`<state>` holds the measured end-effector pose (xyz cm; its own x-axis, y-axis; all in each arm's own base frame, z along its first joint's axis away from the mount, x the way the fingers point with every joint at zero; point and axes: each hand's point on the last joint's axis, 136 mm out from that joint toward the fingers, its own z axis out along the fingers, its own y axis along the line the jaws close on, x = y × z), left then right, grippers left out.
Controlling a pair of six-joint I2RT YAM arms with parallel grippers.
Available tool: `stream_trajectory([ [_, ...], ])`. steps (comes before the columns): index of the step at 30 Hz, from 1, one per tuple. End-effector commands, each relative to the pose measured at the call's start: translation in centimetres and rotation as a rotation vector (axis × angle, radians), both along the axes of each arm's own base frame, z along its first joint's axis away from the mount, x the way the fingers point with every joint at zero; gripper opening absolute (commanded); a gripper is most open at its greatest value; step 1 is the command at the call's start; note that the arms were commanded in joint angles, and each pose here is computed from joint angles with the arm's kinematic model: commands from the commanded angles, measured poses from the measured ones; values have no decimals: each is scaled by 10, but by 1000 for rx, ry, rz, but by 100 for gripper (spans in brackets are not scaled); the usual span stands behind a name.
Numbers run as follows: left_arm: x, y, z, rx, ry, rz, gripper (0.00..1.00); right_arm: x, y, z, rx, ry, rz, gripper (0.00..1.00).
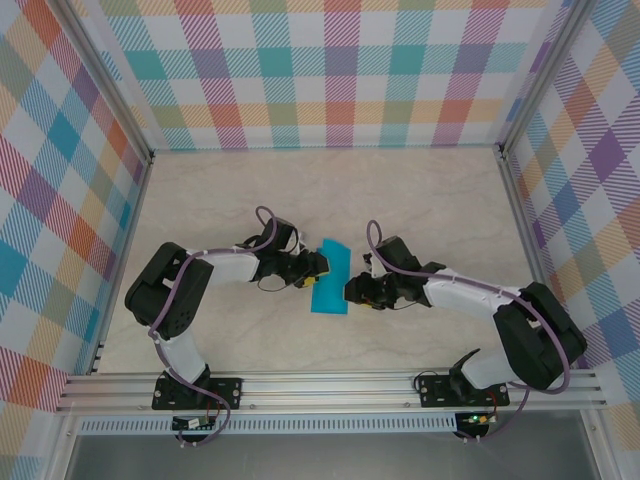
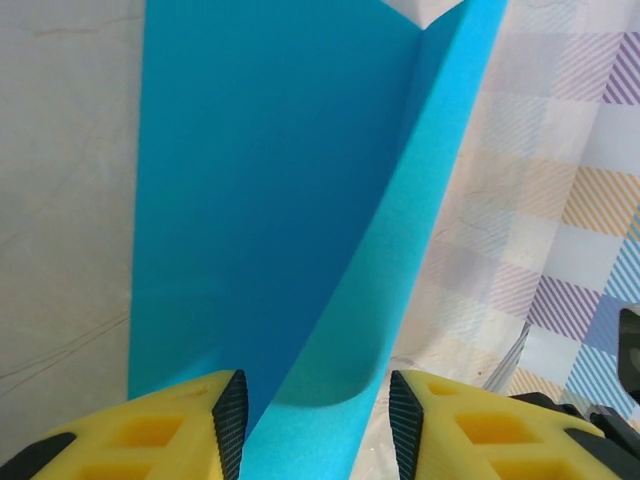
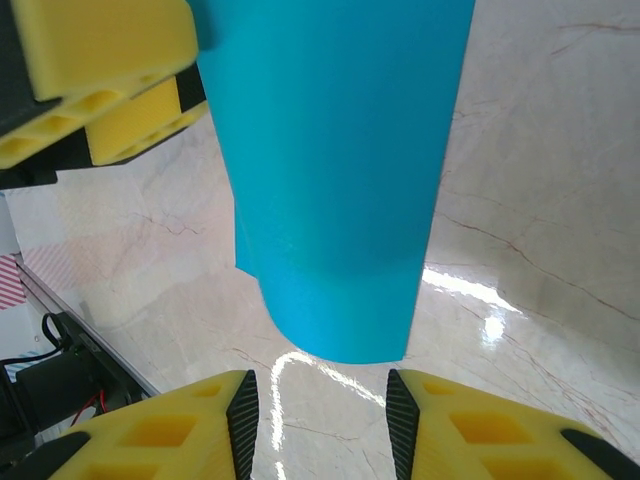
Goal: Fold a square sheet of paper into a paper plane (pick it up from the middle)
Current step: Fold the triangle a second time at the center of the table.
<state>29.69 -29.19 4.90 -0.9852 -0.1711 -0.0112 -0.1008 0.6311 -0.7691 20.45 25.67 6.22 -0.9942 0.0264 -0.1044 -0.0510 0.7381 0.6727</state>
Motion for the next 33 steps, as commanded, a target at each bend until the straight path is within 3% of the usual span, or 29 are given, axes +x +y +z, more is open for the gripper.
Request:
stream_trajectory([
  [1, 13, -17, 22, -73, -68, -42, 45, -5, -3, 2, -6, -18, 11, 42],
  [9, 23, -23, 26, -66, -93, -72, 48, -7, -6, 1, -9, -19, 1, 43],
  [13, 22, -19, 22, -33, -65, -65, 45, -8, 0, 8, 2, -51, 34, 47],
  [20, 11, 0, 11, 41, -33, -9, 33, -11, 11, 24, -143, -278, 133, 60],
  [25, 9, -1, 16, 19, -35, 1, 28, -16, 27, 27, -283, -418, 242, 69],
  [33, 11, -4, 21, 1, -33, 3, 25, -13, 56, 19, -555, -611, 376, 71],
])
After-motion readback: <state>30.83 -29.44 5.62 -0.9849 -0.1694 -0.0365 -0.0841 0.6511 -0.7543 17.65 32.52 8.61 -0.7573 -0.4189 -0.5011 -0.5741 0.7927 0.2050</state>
